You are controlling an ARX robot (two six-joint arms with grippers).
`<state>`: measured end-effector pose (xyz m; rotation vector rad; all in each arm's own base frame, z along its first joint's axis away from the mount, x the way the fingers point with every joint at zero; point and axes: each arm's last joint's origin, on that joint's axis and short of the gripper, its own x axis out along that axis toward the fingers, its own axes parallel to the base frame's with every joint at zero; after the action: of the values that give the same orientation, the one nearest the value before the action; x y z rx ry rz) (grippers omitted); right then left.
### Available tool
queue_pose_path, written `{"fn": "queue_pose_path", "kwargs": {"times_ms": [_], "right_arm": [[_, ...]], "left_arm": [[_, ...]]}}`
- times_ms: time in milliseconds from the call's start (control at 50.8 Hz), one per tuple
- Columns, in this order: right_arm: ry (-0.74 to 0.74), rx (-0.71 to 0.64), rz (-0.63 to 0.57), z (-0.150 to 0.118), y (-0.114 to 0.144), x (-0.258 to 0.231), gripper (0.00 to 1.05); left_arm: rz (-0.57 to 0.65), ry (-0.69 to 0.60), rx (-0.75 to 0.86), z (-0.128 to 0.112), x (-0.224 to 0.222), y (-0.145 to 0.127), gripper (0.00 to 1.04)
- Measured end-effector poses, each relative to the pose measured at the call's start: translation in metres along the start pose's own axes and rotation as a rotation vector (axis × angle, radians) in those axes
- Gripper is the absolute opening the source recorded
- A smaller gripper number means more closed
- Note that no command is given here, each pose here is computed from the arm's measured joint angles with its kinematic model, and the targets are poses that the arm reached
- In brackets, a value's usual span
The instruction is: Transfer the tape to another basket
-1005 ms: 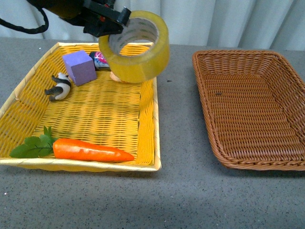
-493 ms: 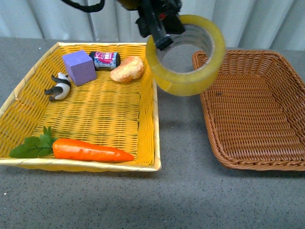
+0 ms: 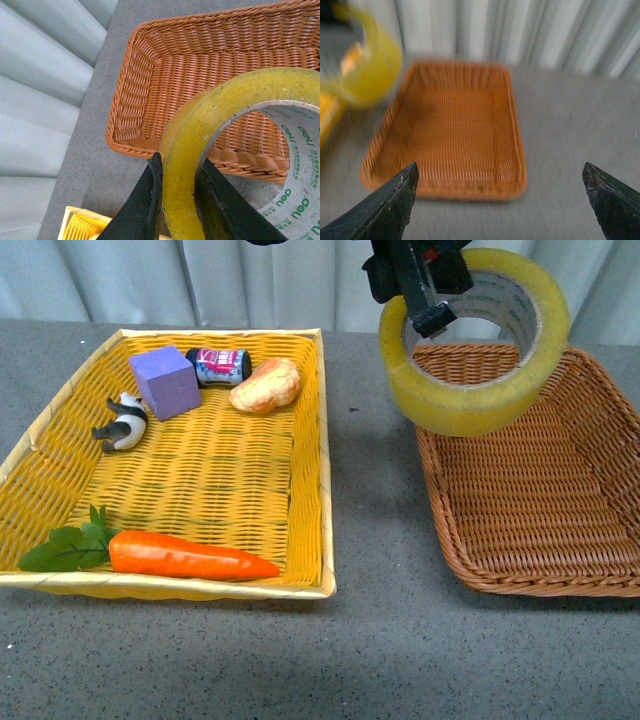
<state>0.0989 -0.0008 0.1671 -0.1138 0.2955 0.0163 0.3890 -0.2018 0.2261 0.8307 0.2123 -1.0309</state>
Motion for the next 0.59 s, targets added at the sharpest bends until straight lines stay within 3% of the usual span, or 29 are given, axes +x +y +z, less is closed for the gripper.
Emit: {"fn": "queue_pose_path", "kwargs": {"times_ms": [39, 99, 335, 591], "right_arm": [[0.125, -0.066, 0.026, 0.002, 0.0, 0.004, 0.96], [0.171, -0.084, 0.051, 0.005, 0.0, 0.012, 0.96], [0.123, -0.055, 0.171, 0.064, 0.004, 0.059, 0.96], [0.217, -0.033, 0.286, 0.086, 0.032, 0.134, 0.96]], "left_arm": [[0.002, 0.003, 0.0, 0.0, 0.0, 0.0, 0.16], [0.002, 0.002, 0.0, 0.0, 0.0, 0.0, 0.16], [0.002, 0.004, -0.001, -0.001, 0.0, 0.0, 0.16], [0.001, 0.003, -0.001, -0.001, 0.0, 0.0, 0.16]]}}
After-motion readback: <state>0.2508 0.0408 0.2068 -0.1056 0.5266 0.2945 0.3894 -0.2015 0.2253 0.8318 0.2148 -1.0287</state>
